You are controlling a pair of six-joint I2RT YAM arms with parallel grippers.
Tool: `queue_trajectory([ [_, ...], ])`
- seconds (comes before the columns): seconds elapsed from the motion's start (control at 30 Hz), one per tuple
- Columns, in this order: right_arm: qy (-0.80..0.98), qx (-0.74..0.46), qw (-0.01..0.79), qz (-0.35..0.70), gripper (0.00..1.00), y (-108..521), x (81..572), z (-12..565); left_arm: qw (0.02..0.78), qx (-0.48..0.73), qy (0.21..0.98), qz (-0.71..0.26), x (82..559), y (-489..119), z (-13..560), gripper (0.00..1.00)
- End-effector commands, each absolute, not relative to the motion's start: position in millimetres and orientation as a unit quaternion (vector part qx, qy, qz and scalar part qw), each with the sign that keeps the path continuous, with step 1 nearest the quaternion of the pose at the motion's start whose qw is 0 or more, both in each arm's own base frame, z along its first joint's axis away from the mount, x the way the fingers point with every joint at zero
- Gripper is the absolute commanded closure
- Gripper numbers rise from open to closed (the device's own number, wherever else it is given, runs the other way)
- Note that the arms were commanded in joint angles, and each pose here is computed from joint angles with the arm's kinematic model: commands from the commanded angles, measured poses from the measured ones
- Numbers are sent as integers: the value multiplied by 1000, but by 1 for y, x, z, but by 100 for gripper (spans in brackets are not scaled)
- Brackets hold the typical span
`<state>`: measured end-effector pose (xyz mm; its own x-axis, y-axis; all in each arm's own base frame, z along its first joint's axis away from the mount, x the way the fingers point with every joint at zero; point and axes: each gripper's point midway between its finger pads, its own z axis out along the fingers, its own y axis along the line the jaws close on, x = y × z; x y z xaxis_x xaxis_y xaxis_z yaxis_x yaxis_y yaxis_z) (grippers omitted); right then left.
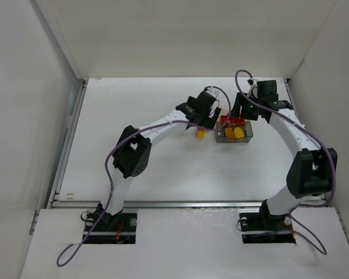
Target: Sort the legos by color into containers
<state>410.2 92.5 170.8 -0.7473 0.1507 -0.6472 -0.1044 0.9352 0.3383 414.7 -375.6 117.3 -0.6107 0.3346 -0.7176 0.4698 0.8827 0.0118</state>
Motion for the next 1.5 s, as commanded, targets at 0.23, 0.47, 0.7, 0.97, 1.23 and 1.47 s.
queue_trajectory([
  [0.23, 911, -2, 376, 170, 36, 89, 410, 184, 386, 196, 901, -19, 423, -373, 90, 0],
  [0.47, 911, -6, 378, 168, 36, 88, 404, 182, 355, 215, 910, -12, 410, -366, 72, 29],
  [0.7, 909, -7, 382, 168, 36, 88, 404, 186, 338, 229, 912, -24, 404, -369, 63, 76],
  [0.97, 889, -55, 407, 204, 36, 103, 402, 206, 336, 227, 914, -35, 422, -341, 84, 100],
  [1.23, 815, -155, 510, 227, 33, 118, 400, 277, 380, 354, 832, -193, 410, -327, 191, 100],
  [1.47, 715, -277, 566, 303, 29, 178, 375, 331, 382, 437, 769, -267, 375, -323, 267, 100],
])
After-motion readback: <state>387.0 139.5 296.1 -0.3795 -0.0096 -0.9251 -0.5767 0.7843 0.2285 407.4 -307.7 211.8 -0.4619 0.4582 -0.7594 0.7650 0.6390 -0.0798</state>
